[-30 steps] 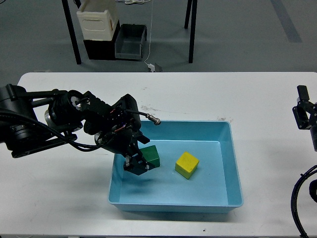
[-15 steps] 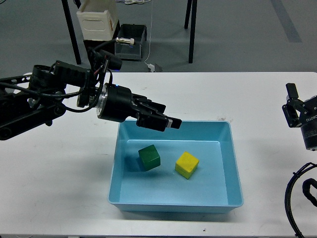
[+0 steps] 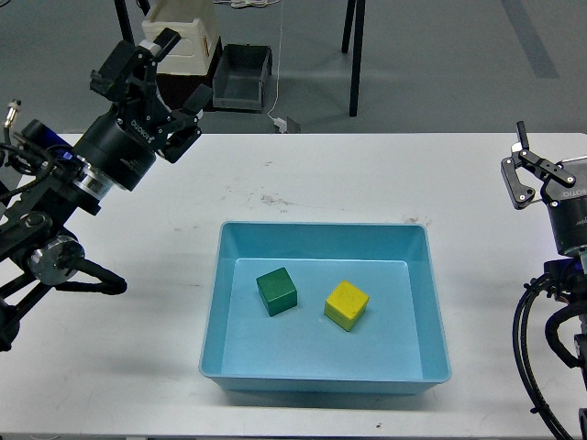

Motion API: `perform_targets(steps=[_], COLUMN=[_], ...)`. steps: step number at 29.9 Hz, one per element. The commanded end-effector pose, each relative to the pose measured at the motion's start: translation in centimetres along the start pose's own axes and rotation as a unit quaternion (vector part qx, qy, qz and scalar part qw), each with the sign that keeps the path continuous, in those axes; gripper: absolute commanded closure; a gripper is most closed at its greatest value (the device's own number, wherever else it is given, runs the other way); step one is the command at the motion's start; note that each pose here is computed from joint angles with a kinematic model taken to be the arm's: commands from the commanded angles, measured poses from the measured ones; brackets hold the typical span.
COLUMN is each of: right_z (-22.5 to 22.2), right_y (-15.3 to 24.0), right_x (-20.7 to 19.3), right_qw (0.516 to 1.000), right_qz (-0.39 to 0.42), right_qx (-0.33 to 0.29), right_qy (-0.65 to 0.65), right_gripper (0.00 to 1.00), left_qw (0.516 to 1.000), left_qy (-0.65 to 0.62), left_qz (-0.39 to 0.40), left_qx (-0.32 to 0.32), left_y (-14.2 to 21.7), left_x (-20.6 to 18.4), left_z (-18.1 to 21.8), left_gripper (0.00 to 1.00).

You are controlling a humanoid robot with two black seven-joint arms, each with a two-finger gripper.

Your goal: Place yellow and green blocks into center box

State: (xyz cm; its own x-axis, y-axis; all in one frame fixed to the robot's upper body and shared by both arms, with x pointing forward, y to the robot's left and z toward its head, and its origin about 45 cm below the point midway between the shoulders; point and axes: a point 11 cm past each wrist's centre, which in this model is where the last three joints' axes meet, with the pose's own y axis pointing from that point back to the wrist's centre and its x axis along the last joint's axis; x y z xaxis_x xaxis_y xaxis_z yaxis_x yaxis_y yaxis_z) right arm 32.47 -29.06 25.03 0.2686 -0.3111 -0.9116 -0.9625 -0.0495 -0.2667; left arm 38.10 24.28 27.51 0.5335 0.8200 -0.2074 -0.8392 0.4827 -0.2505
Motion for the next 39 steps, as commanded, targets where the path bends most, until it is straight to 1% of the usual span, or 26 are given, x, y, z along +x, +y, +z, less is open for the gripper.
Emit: perform_targets(steps=[1,5,8,9,16,22,26,30,34,39], right_z=[0.2,0.5,0.4,0.4,0.0,-0.5,-0.6,-0.3,-0.5,-0.5], right_y=[1.2,2.9,4.3,4.6,5.9,6.8,7.9,8.8,9.1,9.6], right_x=[1.0,2.2,3.3,3.5,4.2,4.6,4.8,5.1,5.3,5.6], right_qw=[0.999,0.998,0.997,0.997,0.994,0.993,0.991,0.989,0.985,0.984], right_qz=[0.019,0.043,0.065,0.069,0.083,0.083,0.085,0.089,0.094,0.1], right_qx=[-0.011,-0.026,-0.024,-0.024,-0.009,0.002,0.005,-0.002,0.005,0.007], right_qy=[-0.026,-0.027,-0.026,-0.027,-0.073,-0.085,-0.099,-0.119,-0.142,-0.145], right_gripper=[0.0,0.0,0.0,0.0,0.0,0.0,0.0,0.0,0.0,0.0], left_qw=[0.981,0.931,0.884,0.877,0.84,0.818,0.798,0.773,0.76,0.755], left_qy=[0.163,0.311,0.387,0.399,0.477,0.509,0.534,0.564,0.58,0.583], left_qz=[0.102,0.191,0.256,0.261,0.233,0.241,0.249,0.25,0.248,0.257], left_qx=[0.0,-0.025,-0.053,-0.06,-0.113,-0.12,-0.126,-0.146,-0.159,-0.157], left_y=[2.1,3.6,6.2,6.7,10.3,12.1,12.3,12.5,12.5,13.1], left_x=[1.9,3.9,5.7,5.7,3.2,2.0,1.2,1.1,1.2,1.2], left_z=[-1.9,-2.3,-3.1,-3.2,-3.5,-5.4,-6.4,-6.6,-6.5,-6.9], left_gripper=[0.0,0.0,0.0,0.0,0.0,0.0,0.0,0.0,0.0,0.0])
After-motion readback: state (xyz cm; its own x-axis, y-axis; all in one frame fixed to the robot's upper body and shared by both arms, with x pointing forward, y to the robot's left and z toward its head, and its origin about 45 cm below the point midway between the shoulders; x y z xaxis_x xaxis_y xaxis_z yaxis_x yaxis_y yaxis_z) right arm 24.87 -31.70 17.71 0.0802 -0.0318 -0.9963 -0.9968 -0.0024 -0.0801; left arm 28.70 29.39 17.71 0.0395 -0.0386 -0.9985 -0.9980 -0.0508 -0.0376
